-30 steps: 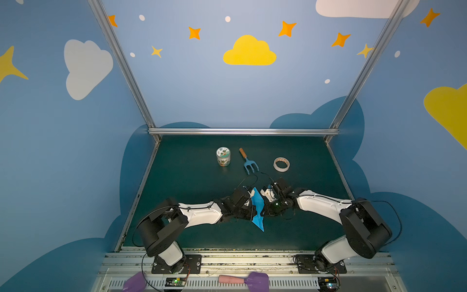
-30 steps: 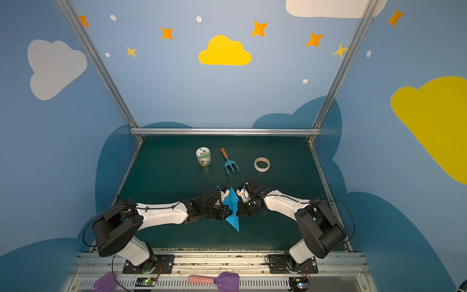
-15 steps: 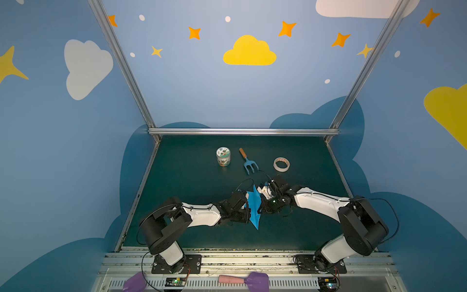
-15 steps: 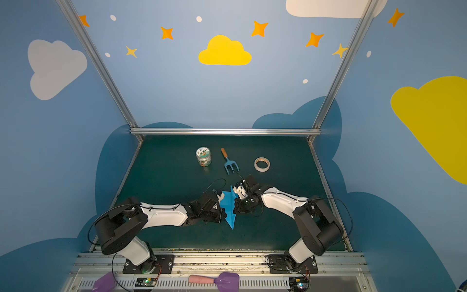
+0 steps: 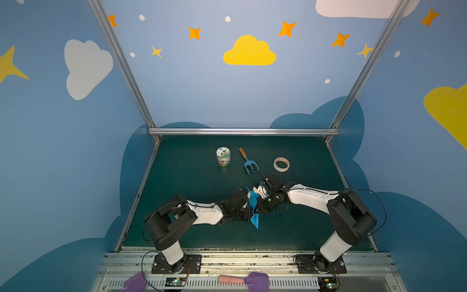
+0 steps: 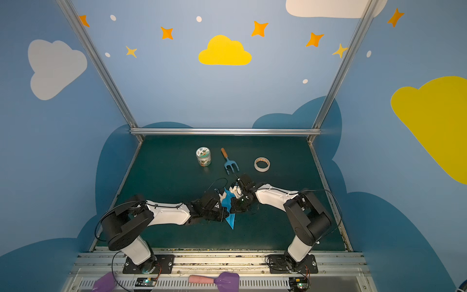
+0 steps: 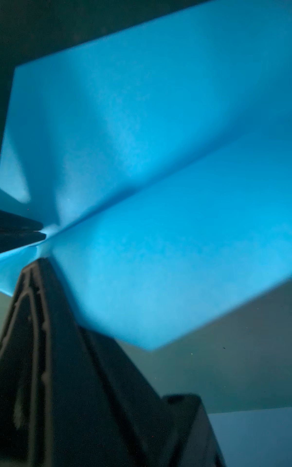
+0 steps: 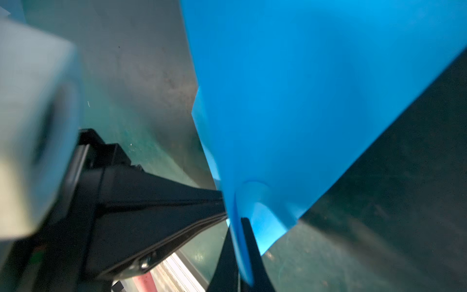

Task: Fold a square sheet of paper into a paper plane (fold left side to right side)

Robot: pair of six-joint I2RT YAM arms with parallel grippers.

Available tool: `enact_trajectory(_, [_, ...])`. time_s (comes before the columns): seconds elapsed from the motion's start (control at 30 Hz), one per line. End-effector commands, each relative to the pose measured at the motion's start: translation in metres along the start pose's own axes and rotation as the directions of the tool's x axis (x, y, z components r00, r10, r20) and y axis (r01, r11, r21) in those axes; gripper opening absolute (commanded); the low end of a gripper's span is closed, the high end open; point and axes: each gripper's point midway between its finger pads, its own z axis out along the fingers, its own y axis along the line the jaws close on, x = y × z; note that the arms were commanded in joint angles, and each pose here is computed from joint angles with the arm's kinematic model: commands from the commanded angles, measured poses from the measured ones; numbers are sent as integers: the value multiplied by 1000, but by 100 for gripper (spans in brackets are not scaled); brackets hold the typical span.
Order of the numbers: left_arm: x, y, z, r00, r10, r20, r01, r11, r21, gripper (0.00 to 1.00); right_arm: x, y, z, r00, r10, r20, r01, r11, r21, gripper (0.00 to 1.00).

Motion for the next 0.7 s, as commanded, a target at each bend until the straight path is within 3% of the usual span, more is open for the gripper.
enact_trajectory(0.0, [16, 16, 4, 999, -16, -51, 14, 999, -40, 4, -3, 1, 6, 1000, 20, -2, -20, 999, -25, 0])
enact_trajectory(0.67, [11, 7, 0, 999, -14, -40, 13, 1000, -12, 4, 7, -29, 11, 994, 109, 5, -109, 993, -38, 0])
